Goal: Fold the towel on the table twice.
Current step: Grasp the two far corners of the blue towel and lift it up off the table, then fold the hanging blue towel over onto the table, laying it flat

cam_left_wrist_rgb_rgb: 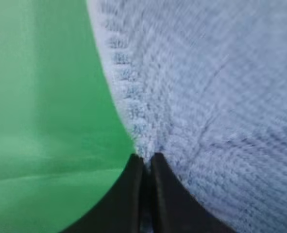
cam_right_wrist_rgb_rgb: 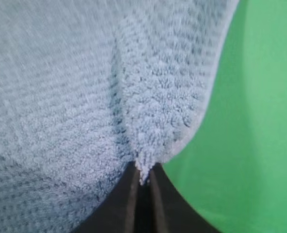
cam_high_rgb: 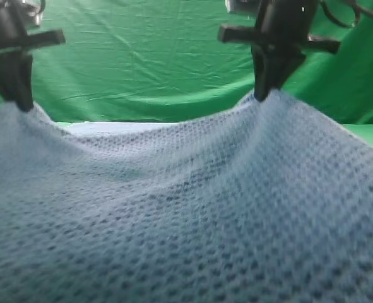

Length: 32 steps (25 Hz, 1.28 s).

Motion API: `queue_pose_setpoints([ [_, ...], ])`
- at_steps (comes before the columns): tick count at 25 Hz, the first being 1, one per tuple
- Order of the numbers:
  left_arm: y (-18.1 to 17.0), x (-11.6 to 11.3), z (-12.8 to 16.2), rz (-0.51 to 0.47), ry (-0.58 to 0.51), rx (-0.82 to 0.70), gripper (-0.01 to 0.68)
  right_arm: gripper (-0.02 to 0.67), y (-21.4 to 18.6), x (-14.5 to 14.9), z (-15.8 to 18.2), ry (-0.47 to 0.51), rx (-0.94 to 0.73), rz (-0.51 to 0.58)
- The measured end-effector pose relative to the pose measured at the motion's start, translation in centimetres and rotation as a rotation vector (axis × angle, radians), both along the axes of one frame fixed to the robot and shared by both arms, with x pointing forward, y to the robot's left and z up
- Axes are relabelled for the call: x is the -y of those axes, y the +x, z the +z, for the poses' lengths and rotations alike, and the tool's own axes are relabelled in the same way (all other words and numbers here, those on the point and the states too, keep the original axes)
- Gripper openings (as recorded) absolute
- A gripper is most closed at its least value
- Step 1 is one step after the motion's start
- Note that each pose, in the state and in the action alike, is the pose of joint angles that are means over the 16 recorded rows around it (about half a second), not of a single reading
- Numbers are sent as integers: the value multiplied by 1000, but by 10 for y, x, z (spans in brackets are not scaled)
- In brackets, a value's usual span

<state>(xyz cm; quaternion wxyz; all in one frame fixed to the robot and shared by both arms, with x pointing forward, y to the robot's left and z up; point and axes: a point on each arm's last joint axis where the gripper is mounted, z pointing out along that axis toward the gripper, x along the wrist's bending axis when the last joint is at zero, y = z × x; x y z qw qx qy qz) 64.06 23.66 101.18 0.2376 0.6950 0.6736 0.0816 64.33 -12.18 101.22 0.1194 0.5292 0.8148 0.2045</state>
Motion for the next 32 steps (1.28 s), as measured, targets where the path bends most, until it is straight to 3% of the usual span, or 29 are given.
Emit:
queue_pose_setpoints([
  [9, 11, 3, 141, 10, -84, 440, 0, 0, 23, 8, 142, 107, 496, -21],
  [14, 10, 2, 185, 21, -108, 609, 0, 0, 25, 23, 192, 140, 680, -53],
  [19, 14, 2, 186, 33, -112, 634, 0, 0, 30, 38, 199, 116, 690, -82],
  [26, 13, 2, 153, 47, -110, 533, 0, 0, 34, 50, 166, 42, 508, -97],
  [32, -10, 1, 139, 54, -117, 477, 0, 0, 19, 54, 150, 12, 384, -92],
])
